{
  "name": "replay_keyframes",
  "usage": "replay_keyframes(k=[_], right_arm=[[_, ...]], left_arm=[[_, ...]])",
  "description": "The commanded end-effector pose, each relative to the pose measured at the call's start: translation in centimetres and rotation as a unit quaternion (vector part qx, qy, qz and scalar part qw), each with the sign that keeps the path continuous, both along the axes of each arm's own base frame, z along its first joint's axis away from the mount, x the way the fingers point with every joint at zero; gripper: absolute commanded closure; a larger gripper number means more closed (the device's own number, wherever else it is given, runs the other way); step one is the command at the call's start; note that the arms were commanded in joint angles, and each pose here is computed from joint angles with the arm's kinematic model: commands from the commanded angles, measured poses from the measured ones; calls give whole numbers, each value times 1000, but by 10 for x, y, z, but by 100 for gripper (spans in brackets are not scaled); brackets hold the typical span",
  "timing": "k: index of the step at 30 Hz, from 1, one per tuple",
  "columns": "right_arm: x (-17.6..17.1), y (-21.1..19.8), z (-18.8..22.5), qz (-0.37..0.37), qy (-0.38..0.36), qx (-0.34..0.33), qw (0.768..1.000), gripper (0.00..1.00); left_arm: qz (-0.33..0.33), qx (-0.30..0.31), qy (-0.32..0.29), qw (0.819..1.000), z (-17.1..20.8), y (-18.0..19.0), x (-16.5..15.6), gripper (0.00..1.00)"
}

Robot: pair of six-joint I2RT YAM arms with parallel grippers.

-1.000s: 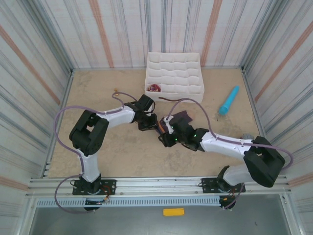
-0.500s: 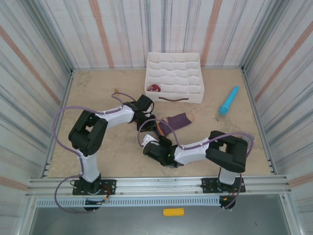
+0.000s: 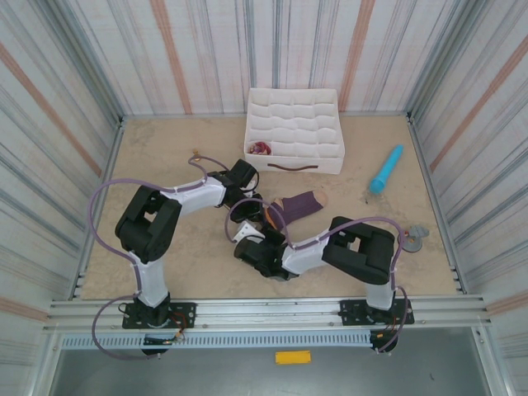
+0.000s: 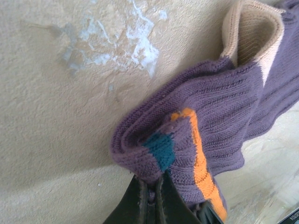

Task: Roll the socks

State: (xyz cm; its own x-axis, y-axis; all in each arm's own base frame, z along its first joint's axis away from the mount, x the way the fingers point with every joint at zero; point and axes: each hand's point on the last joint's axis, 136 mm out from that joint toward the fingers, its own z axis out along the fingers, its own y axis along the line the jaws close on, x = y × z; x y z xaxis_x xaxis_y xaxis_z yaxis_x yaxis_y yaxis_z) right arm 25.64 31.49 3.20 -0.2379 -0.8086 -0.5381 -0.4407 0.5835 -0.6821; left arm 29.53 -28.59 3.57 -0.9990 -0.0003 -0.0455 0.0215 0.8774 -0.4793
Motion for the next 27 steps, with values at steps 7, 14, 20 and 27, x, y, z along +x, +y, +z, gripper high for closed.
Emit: replay_keyframes(k=[7,14,20,27], right_arm=[[-11,-32,-42,-24,116,54,992,100],[-13,-37,-50,-23,184,123,975,100],[-12,-45,-54,-35,232,173,957,100],[-16,-37,-49,-17,309,260,915,100]], left_arm=[[-1,9,6,1000,2,20,-11,93],[11,-11,-8,1000,8,20,-5,62],[22,-33,-7,999,10,22,-4,42],[47,-80,-58,994,33,28,3,37]])
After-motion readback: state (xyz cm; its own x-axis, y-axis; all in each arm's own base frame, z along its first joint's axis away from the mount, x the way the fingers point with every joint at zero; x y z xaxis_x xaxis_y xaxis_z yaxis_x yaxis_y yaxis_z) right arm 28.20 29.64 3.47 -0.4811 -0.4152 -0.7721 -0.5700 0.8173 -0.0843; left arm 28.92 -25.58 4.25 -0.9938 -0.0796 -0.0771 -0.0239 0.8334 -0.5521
